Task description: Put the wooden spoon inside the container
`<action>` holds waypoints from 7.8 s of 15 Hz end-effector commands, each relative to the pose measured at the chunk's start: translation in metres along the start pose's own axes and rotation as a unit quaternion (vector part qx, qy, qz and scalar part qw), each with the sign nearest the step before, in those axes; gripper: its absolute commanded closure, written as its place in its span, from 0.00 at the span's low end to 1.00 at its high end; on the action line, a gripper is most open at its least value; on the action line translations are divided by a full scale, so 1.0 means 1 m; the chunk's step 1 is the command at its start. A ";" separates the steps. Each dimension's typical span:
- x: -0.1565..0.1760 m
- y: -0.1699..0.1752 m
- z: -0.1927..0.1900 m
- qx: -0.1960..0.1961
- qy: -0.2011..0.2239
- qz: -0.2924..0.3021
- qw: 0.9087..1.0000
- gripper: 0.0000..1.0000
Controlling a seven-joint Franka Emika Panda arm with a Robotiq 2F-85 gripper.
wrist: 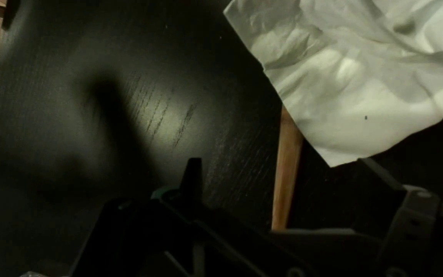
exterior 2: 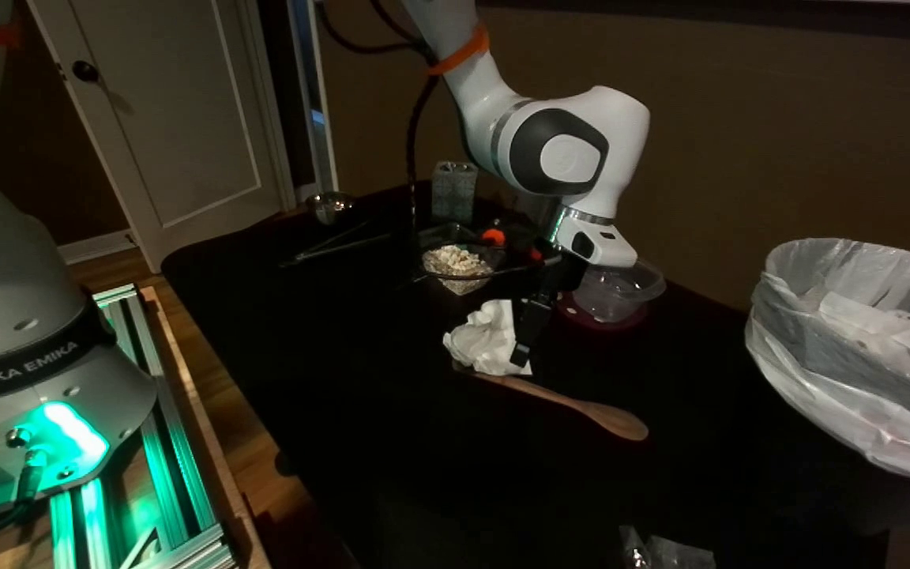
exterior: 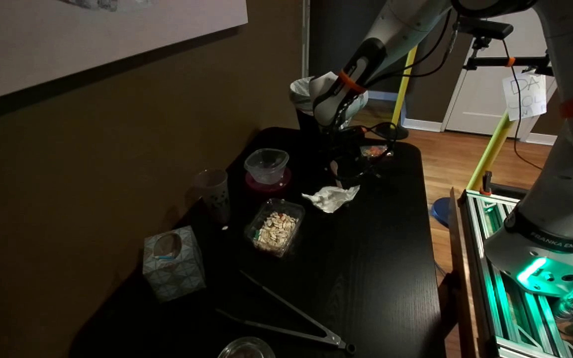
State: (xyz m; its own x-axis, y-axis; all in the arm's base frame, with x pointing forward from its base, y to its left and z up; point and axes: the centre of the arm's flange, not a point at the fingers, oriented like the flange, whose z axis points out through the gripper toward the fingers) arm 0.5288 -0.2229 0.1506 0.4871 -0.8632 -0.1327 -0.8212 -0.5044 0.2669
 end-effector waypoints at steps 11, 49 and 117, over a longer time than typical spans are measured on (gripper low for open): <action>0.040 0.022 0.021 0.113 -0.079 -0.018 0.990 0.00; 0.069 0.031 0.061 0.133 0.003 0.025 0.991 0.96; -0.142 -0.026 -0.041 0.246 -0.279 -0.799 0.473 0.96</action>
State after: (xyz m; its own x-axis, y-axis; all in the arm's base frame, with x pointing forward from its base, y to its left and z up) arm 0.4820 -0.1080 0.2082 0.5287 0.8403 -0.1199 0.3666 -0.3534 -0.8606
